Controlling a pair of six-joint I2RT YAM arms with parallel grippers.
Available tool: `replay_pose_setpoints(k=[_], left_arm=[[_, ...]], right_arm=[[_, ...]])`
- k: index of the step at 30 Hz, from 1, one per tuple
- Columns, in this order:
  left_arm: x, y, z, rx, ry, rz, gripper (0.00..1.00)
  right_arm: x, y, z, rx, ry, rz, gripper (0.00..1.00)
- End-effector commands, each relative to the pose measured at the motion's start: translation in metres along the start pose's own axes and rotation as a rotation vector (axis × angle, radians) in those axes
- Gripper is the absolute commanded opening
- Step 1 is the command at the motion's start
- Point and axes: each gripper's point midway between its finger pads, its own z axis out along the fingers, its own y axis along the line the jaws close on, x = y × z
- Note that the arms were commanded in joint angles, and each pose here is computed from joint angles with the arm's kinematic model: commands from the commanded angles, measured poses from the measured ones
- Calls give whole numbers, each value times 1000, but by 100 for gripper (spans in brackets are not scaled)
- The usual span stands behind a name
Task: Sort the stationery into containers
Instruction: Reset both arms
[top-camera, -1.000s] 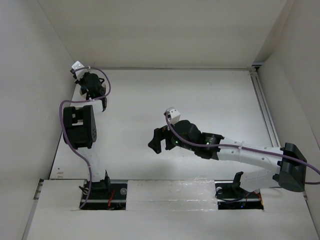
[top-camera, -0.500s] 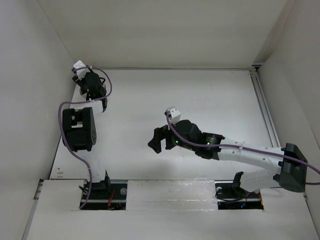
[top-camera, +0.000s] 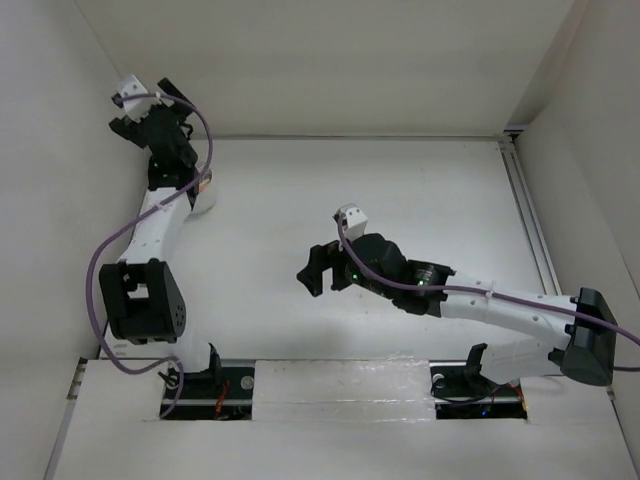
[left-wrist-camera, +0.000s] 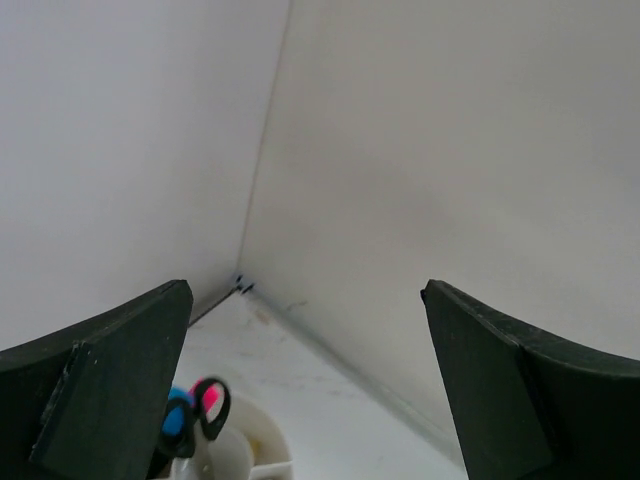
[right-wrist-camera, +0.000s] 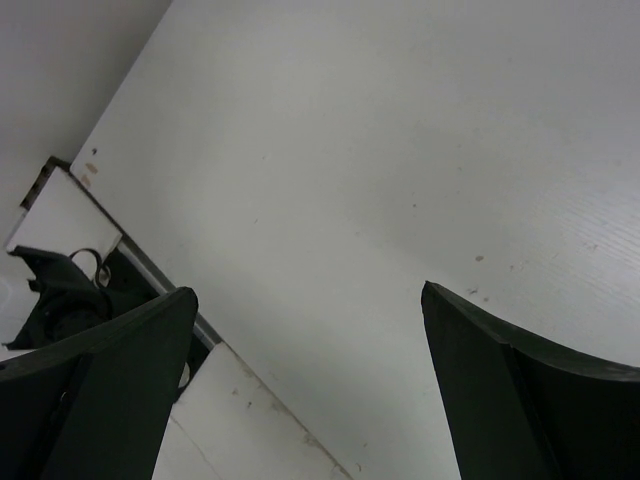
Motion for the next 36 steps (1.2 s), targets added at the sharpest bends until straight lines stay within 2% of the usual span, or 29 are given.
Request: replay_pose_setpoints(k=[1,2,5,6,8,9,11,14,18,24,28,29,30,36], left_arm=[[-113,-29,-25,97,-60,-127,100],[-108,-26,-31,88,7,-97,100],[-145,-30,-57,124,41,-154,100],[-133,-23,-68,108,127,-126,100],[-152,-16,-94,108,163,-166,100],[-138,-7,-108,91,236,-147,100],[-132,11,-138,95,286,-135,100],[-101,36,-178,79,399,-136,100],[-43,52,-245,196,570,-189,100],[-20,81,-293,217,623,-183,100],[-16,91,-321,286,604,-191,100],[-30,93,-329,315,548,-213,100],[-35,96,-335,315,546,-214,100],[-35,104,-332,271,552,-175,100]], right_arm=[[-52,4,-18,67,-125,-2,100],[-57,-2,-20,105,-140,-11,100],[-72,-14,-31,199,-157,-29,100],[-78,-15,-37,216,-168,-28,100],[-89,-19,-49,252,-176,-32,100],[-97,-23,-57,280,-200,-29,100],[-107,-26,-71,310,-210,-41,100],[-127,-30,-95,352,-246,-36,100],[-139,-45,-131,439,-240,-59,100],[-133,-66,-164,507,-238,-54,100],[-122,-81,-184,518,-273,2,100],[-119,-83,-188,516,-276,4,100],[-116,-84,-190,505,-277,17,100],[-109,-92,-220,456,-315,64,100]])
